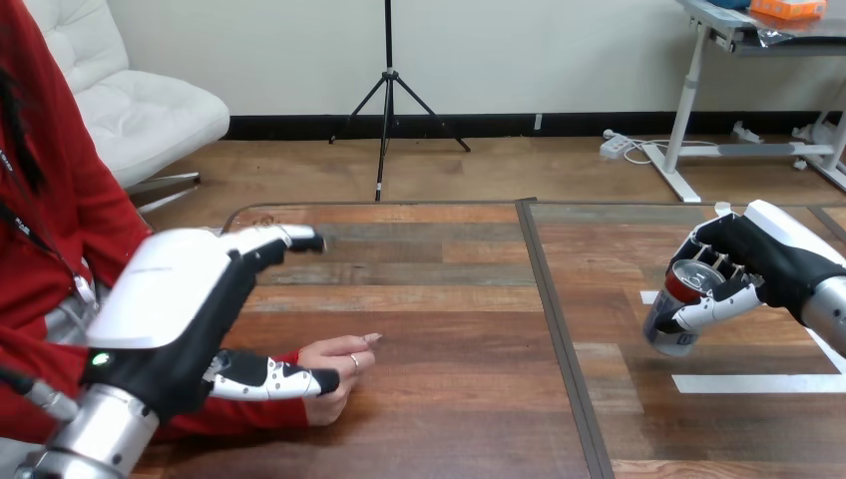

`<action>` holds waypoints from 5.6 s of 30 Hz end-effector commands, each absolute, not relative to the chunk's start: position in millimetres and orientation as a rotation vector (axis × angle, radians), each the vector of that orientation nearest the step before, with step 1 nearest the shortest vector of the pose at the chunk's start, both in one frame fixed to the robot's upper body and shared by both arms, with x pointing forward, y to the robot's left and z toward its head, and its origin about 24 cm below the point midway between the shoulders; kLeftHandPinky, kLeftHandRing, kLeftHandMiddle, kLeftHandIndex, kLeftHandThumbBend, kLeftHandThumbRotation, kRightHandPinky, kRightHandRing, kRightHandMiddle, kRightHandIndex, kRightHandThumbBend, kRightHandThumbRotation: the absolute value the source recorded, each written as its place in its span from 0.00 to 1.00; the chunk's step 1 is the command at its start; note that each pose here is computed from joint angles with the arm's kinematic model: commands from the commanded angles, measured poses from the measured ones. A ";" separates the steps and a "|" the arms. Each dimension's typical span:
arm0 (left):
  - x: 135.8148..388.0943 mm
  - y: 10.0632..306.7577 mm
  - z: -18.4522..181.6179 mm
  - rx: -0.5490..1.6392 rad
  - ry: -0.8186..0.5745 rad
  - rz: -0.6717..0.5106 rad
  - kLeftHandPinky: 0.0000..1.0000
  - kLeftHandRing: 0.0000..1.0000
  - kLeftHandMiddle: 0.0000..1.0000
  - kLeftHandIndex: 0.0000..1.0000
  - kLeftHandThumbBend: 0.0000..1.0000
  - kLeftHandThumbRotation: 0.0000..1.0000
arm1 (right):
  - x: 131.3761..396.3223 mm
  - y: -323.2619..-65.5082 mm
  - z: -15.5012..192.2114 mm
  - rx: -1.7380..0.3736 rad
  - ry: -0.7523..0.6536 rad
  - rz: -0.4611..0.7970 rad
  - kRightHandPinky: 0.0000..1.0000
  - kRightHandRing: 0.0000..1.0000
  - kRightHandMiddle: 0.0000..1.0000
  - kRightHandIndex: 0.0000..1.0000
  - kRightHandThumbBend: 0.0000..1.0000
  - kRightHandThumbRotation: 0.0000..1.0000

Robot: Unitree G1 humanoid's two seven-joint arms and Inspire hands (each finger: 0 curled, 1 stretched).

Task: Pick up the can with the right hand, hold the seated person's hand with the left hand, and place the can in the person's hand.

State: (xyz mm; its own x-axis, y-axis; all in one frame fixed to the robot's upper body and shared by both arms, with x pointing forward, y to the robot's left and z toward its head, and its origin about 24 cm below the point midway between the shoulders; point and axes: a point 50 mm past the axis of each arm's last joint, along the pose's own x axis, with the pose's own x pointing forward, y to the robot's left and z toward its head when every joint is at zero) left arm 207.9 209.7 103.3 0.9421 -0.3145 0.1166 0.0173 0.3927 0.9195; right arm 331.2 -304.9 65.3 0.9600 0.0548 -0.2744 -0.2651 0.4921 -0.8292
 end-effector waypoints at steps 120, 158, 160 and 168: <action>290.1 204.8 45.3 1.477 0.107 -0.475 0.78 0.79 0.80 0.78 0.95 0.17 | 350.6 -304.9 120.4 -1.042 0.034 0.118 0.38 0.40 0.45 0.48 0.77 0.00; 300.5 202.0 45.6 1.559 0.185 -0.496 0.68 0.72 0.74 0.69 0.91 0.09 | 348.3 -306.7 122.8 -1.036 0.012 0.109 0.37 0.39 0.43 0.48 0.77 0.00; 300.7 202.1 45.5 1.564 0.193 -0.498 0.66 0.71 0.72 0.68 0.91 0.09 | 348.2 -306.8 122.9 -1.040 0.011 0.108 0.37 0.39 0.43 0.48 0.77 0.00; 300.8 201.8 46.6 1.606 0.252 -0.522 0.61 0.67 0.70 0.67 0.91 0.08 | 348.3 -307.5 123.6 -1.049 0.012 0.102 0.36 0.39 0.43 0.48 0.78 0.00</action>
